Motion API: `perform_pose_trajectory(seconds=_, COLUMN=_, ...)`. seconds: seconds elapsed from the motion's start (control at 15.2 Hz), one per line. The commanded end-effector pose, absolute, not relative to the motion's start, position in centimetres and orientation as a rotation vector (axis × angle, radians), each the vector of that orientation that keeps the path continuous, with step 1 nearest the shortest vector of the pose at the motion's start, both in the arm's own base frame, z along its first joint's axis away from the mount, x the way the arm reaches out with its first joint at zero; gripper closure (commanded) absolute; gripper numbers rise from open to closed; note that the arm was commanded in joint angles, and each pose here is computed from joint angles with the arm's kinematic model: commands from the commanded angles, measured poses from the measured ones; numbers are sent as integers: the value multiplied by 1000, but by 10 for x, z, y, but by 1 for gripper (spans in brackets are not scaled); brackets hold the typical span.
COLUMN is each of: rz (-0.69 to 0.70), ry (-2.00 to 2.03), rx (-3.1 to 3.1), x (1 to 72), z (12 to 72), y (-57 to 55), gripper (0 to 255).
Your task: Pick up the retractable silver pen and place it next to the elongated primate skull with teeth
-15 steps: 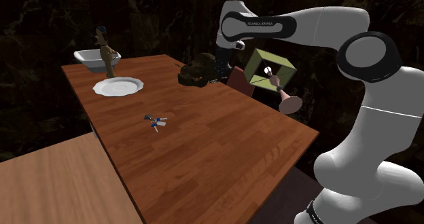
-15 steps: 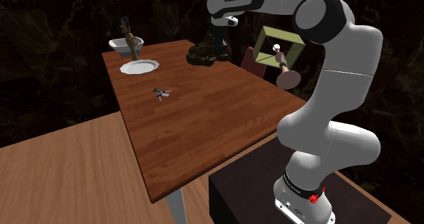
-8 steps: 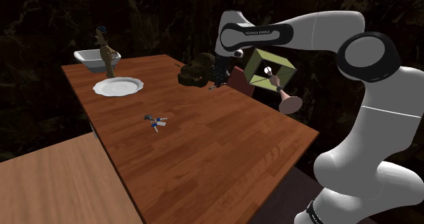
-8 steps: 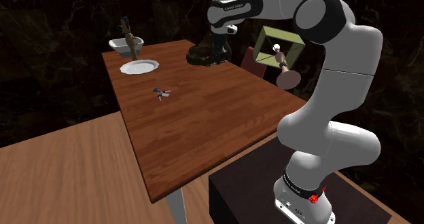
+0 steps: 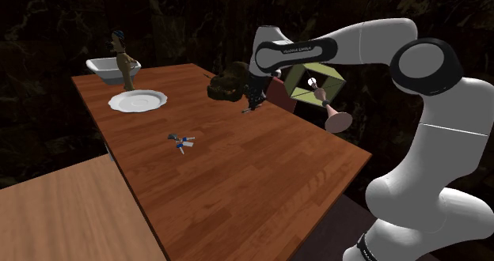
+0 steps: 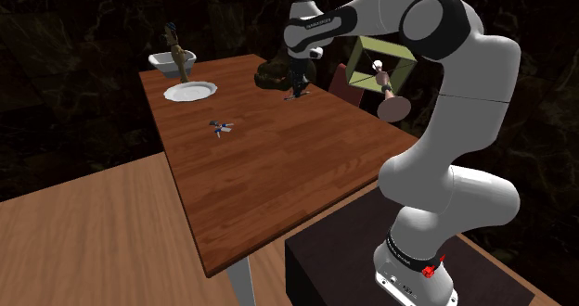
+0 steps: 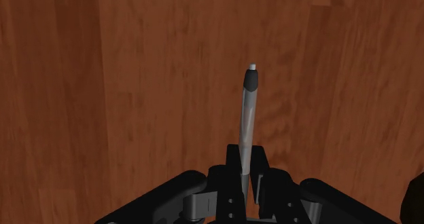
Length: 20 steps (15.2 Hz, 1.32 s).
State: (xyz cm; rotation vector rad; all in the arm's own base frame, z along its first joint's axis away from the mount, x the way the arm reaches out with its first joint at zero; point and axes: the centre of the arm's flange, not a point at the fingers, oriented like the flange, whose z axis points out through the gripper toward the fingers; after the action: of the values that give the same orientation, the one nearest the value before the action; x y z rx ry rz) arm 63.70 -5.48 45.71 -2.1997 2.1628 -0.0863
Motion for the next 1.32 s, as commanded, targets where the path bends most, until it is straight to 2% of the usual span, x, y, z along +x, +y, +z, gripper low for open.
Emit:
perform_pose_trajectory(seconds=0.0, rz=-87, ry=2163, rx=-2200, x=637, z=446, y=-56, gripper=255)
perform_pose_trajectory(seconds=0.46, rz=-87, ry=2163, rx=-2200, x=637, z=412, y=-56, gripper=255)
perform_pose_trajectory(seconds=0.92, rz=-87, ry=2163, rx=-2200, x=637, z=412, y=-56, gripper=255)
perform_pose_trajectory(seconds=0.99, rz=-87, ry=2163, rx=-2200, x=637, z=412, y=-56, gripper=0)
perform_pose_trajectory(seconds=1.25, rz=-87, ry=2163, rx=-2200, x=637, z=412, y=-56, gripper=0)
